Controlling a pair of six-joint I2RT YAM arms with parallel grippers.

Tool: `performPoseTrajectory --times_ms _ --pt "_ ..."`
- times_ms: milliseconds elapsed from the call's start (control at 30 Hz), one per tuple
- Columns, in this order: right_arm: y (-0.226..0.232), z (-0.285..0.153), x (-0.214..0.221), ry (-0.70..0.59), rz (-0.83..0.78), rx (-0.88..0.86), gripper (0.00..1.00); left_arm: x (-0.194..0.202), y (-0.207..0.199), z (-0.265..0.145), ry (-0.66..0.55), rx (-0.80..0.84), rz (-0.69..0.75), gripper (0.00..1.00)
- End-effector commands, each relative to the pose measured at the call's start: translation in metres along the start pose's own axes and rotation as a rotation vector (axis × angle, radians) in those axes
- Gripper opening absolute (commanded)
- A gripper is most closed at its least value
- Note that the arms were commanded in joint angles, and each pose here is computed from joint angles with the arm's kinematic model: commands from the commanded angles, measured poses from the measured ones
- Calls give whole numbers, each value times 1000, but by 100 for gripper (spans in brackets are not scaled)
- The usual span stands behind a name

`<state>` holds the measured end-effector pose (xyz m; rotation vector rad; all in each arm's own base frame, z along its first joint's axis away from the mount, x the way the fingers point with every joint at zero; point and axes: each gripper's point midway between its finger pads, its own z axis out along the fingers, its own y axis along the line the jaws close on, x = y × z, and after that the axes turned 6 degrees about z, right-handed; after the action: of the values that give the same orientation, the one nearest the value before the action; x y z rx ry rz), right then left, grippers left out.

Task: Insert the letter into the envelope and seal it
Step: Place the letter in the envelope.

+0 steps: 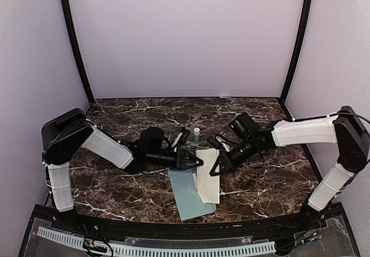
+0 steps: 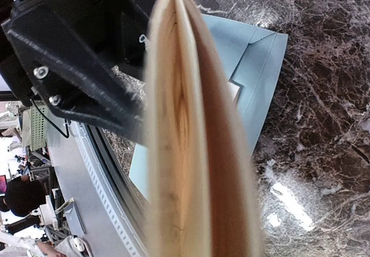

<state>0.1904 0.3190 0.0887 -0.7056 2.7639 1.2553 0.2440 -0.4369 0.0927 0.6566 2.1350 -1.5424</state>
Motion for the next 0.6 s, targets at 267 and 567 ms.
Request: performPoseTrajectory --times_ms 267,567 --pt "-3 5 0 0 -11 1 0 -10 -10 -3 -30 63 18 13" --pt "-9 6 -2 -23 28 29 0 -1 -7 -6 -20 62 16 0"
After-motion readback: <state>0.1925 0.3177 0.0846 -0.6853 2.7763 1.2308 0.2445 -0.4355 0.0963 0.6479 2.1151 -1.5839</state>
